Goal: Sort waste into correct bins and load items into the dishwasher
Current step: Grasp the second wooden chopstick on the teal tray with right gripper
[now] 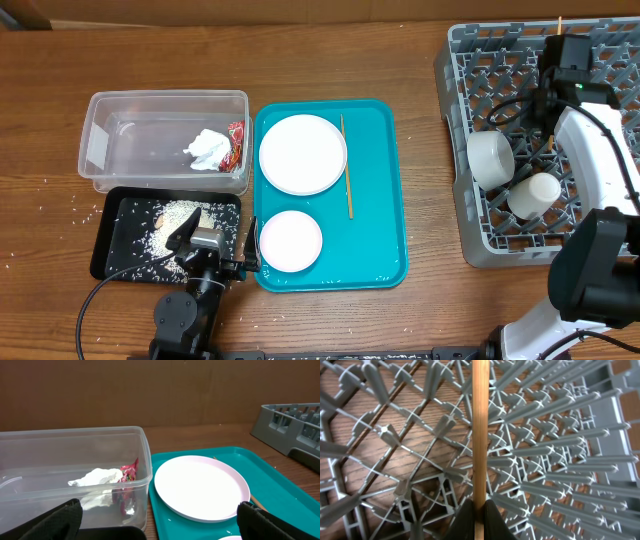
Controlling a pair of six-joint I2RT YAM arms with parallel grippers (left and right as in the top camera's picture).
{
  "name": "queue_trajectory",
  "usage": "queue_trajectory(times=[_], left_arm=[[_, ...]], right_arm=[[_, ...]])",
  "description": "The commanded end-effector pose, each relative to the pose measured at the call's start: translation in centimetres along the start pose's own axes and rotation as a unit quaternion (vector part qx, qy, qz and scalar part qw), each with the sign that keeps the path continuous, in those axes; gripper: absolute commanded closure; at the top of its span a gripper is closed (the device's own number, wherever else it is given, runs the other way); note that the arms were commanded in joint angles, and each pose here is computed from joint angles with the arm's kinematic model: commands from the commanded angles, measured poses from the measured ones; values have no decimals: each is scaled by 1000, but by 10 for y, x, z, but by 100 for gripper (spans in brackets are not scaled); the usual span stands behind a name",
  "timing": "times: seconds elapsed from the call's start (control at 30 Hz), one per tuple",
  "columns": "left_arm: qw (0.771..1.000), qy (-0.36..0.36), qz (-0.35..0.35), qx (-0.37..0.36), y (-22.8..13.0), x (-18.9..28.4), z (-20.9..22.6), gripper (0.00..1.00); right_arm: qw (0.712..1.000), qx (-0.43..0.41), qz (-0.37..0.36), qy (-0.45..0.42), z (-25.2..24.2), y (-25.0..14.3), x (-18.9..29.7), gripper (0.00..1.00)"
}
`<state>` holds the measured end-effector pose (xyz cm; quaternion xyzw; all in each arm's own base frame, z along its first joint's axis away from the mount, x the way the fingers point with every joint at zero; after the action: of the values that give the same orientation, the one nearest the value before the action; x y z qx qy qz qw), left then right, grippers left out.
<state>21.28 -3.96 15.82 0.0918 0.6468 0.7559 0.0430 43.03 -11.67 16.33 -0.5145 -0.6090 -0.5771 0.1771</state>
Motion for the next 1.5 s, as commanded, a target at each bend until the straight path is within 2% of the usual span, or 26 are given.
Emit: queue_trajectory(times=[0.0, 0.07, 0.1, 0.13, 0.17, 0.2, 0.23, 0.33, 0.43, 0.5, 0.53, 0.57, 0.63, 0.7, 0.83, 0.87, 0.93, 0.97, 1.0, 1.13, 1.17, 1.2, 1.23, 1.37, 1.43, 1.47], left_arm=[[1000, 3, -3, -9, 0, 0, 2, 0], [1000, 3, -3, -9, 0, 0, 2, 0], [1000, 3, -3, -9, 0, 0, 2, 0], [1000, 3, -3, -9, 0, 0, 2, 0], [1000, 3, -3, -9, 0, 0, 2, 0], [1000, 3, -3, -9, 0, 0, 2, 0], [1000, 3, -3, -9, 0, 0, 2, 0], [1000, 3, -3, -9, 0, 0, 2, 0], [1000, 3, -3, -9, 0, 0, 2, 0], [1000, 3, -3, -9, 0, 0, 2, 0], [1000, 3, -3, -9, 0, 0, 2, 0], [1000, 3, -3, -9, 0, 0, 2, 0], [1000, 3, -3, -9, 0, 0, 2, 0], [1000, 3, -3, -9, 0, 0, 2, 0], [1000, 3, -3, -9, 0, 0, 2, 0], [1000, 3, -3, -9, 0, 0, 2, 0], [1000, 3, -3, -9, 0, 0, 2, 0], [1000, 3, -3, -9, 0, 0, 2, 0], [1000, 3, -3, -9, 0, 0, 2, 0], [1000, 3, -3, -9, 0, 0, 2, 0], [1000, 3, -3, -9, 0, 0, 2, 0], [1000, 3, -3, -9, 0, 0, 2, 0], [1000, 3, -3, -9, 0, 0, 2, 0], [1000, 3, -3, -9, 0, 0, 2, 0], [1000, 3, -3, -9, 0, 0, 2, 0], [1000, 3, -3, -9, 0, 0, 2, 0]], right_arm=[[999, 26, -14, 35, 13, 6, 3, 96], [999, 27, -17, 36, 14, 7, 4, 94], [999, 28, -15, 37, 15, 6, 4, 87], [999, 31, -11, 37, 16, 4, 4, 69], [999, 35, -7, 39, 19, 2, 6, 57], [998, 39, -3, 39, 22, -1, 8, 25], [999, 39, -1, 37, 24, -2, 9, 19], [998, 34, -5, 48, 42, -5, 30, 18], [992, 37, -16, 117, 76, -10, 70, 19], [963, 71, -15, 261, 128, -26, 127, 19], [936, 95, -9, 339, 154, -39, 157, 16], [901, 125, 10, 415, 180, -58, 189, 0], [861, 170, 50, 476, 212, -93, 219, 0], [869, 154, 113, 457, 236, -127, 222, 0], [857, 197, 161, 448, 274, -176, 220, 0], [860, 195, 165, 441, 278, -179, 217, 0], [897, 117, 187, 382, 283, -179, 192, 0], [903, 101, 192, 371, 284, -180, 186, 0], [909, 87, 197, 358, 289, -183, 174, 13], [929, 72, 208, 297, 298, -195, 132, 25], [936, 64, 209, 276, 297, -197, 123, 25], [942, 60, 211, 255, 296, -201, 112, 30], [945, 61, 216, 237, 297, -206, 101, 43], [943, 69, 243, 218, 302, -224, 81, 61], [942, 73, 253, 209, 301, -230, 76, 74], [942, 73, 255, 207, 300, -231, 76, 92]])
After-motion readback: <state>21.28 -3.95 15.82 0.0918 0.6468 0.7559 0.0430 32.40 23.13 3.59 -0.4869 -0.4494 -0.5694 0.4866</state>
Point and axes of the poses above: each gripper's point midway between its finger pads, its own x axis back along the fingers, its own z axis along the line the jaws close on, y = z × x, the point moved 3 cm from there along x, back along the fingers, and after that the axes turned 11 degrees about -x, right-handed, at the moved point
